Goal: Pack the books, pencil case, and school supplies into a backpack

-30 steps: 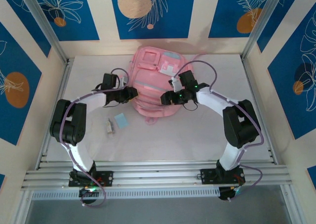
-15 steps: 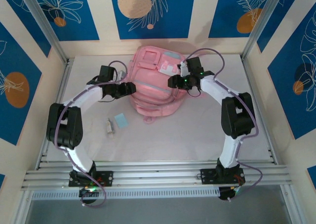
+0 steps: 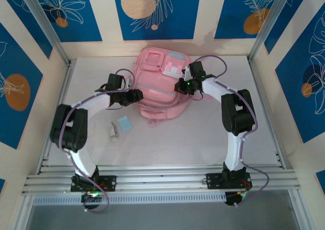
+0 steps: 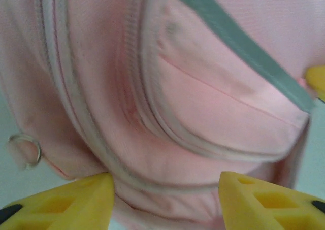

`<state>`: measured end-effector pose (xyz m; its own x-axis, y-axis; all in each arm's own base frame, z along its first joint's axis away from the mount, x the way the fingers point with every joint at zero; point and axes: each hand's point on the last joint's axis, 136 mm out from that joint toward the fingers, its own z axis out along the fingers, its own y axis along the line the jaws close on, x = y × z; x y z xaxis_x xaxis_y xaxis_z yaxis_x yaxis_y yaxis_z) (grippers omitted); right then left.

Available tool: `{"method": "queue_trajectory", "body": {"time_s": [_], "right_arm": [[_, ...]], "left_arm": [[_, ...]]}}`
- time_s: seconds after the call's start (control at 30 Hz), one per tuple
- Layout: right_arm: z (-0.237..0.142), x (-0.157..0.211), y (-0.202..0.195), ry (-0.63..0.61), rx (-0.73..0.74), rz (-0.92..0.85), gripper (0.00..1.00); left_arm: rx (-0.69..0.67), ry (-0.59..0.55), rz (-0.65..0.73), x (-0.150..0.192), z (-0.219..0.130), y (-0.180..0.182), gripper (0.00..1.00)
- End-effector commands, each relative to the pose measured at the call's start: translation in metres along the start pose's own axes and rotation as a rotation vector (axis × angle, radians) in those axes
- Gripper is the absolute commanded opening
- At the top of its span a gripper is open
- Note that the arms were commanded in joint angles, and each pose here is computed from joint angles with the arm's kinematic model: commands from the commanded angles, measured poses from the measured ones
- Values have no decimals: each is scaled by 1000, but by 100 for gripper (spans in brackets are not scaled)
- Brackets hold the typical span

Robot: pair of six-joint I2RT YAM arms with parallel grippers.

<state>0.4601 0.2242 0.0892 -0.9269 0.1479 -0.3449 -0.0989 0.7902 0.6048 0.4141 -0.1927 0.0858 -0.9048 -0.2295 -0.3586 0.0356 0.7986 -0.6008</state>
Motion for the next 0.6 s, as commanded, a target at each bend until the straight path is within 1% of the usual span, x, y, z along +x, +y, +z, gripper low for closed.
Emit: {"method": "queue_trajectory", "body": {"time_s": [0.0,0.07,0.23,0.37,0.4,0.5,0.57], "right_arm": [[-9,8,21,10,-96,9,0],[-20,19,33,23,-146,-1,0],[-46,48,68,8,-277,-44,0],[-52,62,76,38,-238,-8,0],[-52,62,75,28,-229,4,0],[-47,55,68,-34,-213,88,0],[-43,49,67,-62,-198,153,0]], "left_arm": [[35,-47,-1,-25,21,-9,52],[56,-53,10,-34,31,-18,51],[76,-70,106,-61,46,-42,51],[109,-84,137,-86,56,-58,51],[117,-82,142,-89,56,-63,52],[137,-97,172,-93,44,-76,55],[138,-98,200,-87,29,-84,56]]}}
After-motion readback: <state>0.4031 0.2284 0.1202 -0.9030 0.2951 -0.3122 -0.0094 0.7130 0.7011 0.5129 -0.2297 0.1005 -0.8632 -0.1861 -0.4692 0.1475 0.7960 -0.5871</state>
